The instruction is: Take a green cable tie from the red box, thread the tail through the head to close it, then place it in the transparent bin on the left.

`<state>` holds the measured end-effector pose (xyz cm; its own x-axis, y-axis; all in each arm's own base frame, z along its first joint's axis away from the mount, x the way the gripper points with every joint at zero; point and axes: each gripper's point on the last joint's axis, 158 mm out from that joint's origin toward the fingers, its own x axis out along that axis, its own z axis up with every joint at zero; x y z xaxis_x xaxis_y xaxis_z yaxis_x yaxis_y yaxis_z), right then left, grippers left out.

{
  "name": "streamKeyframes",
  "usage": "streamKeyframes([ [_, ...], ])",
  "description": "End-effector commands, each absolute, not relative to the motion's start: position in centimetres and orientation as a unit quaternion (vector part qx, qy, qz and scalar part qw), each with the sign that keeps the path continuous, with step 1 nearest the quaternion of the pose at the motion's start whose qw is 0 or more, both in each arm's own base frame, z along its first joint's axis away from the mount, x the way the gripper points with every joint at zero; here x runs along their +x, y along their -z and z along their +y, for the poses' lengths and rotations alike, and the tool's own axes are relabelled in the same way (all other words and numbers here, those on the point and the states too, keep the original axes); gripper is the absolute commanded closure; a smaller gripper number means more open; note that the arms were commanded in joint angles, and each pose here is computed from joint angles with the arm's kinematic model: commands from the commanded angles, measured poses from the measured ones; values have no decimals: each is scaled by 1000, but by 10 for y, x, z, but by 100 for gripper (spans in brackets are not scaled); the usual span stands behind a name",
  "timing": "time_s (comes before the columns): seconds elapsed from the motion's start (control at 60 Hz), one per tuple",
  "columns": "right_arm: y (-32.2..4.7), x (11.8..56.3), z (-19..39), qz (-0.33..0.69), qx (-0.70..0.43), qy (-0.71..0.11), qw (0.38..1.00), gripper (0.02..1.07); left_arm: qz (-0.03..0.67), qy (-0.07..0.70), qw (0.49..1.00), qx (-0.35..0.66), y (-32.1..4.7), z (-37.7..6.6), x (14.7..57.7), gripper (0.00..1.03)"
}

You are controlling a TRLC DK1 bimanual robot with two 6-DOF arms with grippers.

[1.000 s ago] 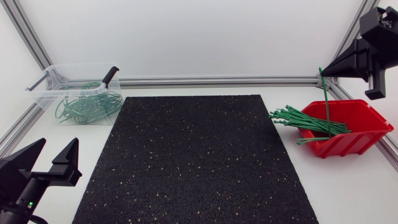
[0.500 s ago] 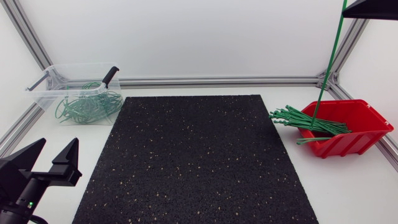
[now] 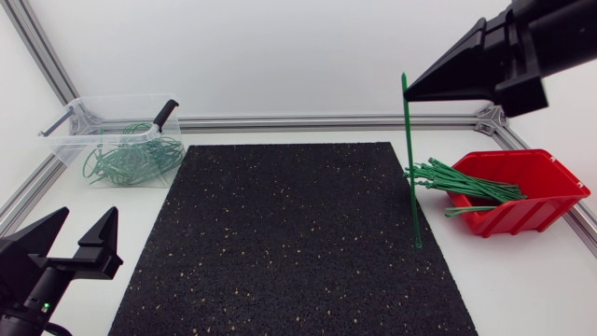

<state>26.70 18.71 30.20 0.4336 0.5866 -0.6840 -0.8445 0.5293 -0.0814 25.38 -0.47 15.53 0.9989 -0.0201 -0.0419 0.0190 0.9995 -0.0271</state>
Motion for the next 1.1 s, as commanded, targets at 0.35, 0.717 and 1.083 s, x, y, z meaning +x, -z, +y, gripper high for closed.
streamKeyframes([
  [0.35, -267, 270, 254, 395, -22, -444, 804, 102, 47, 11, 999, -22, -132, -5, 255, 4],
  [0.717, -241, 309, 282, 448, 185, -389, 784, 102, 48, 11, 999, -22, -132, -5, 255, 4],
  [1.083, -177, 363, 284, 487, 377, -279, 737, 102, 48, 11, 999, -22, -132, -5, 255, 4],
])
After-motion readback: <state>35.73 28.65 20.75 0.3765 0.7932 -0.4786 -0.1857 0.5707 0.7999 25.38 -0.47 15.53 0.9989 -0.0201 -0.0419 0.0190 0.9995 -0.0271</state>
